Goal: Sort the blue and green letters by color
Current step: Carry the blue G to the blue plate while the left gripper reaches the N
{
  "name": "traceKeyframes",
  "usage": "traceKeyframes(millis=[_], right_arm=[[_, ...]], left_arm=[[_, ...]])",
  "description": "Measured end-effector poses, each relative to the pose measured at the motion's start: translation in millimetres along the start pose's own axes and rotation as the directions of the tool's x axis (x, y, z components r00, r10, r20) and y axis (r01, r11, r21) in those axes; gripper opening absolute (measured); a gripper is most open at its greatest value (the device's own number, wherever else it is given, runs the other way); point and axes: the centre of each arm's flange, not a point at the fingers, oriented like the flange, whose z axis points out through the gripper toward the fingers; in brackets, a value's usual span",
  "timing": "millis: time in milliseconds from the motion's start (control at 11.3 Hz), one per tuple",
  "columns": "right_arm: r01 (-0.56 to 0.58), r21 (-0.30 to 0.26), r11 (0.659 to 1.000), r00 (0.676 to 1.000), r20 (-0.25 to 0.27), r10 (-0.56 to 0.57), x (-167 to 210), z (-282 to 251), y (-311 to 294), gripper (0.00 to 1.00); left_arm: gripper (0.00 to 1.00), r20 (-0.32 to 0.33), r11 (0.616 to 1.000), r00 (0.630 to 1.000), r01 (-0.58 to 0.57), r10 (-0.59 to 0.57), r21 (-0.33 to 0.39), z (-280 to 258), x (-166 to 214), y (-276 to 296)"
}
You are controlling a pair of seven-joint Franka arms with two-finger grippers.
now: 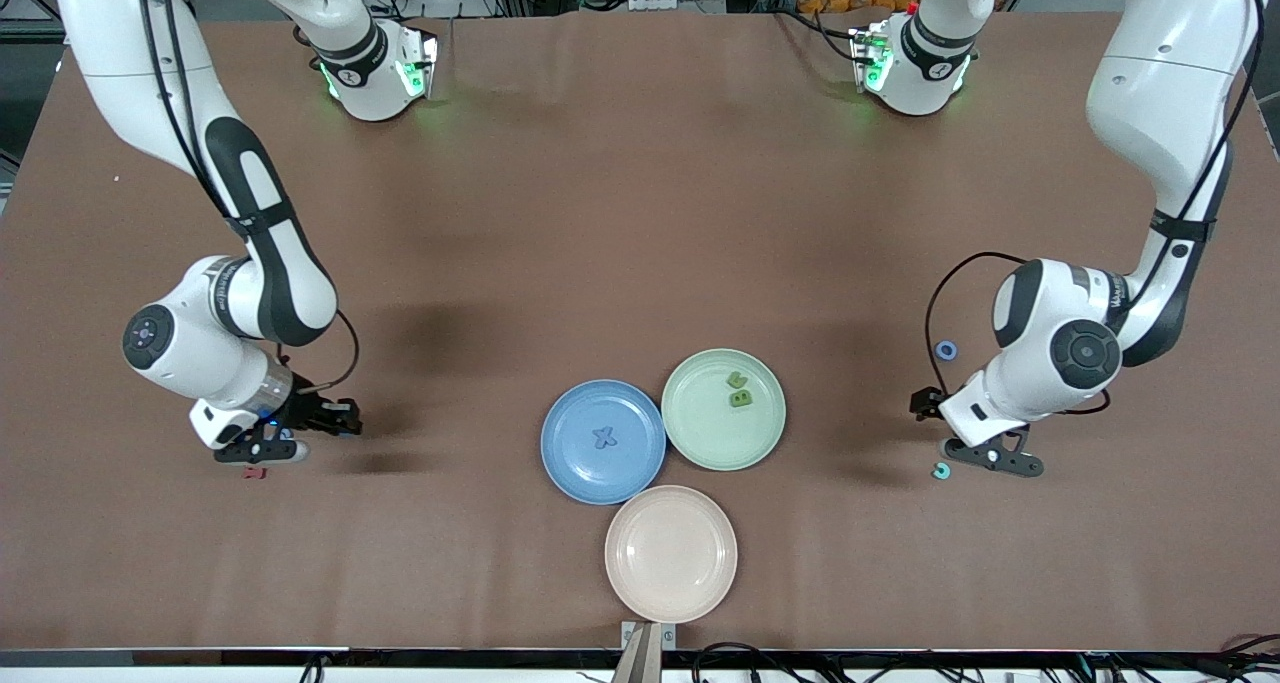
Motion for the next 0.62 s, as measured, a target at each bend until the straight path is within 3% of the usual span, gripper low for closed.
traceKeyframes(millis=[354,620], right_arm=[[-0.158,0.068,0.985,0.987,0.017,0.157,3,11,-66,0.36],[-0.345,0.120,0.931,0.939,0.033,0.343,1,10,-158,0.36]], left_arm=[[1.00,0.016,1.000,1.000,-0.001,0.001,-0.007,18,-12,-29],[1.00,0.006,1.000,1.000,-0.006,0.006,-0.019,32,-15,-37]])
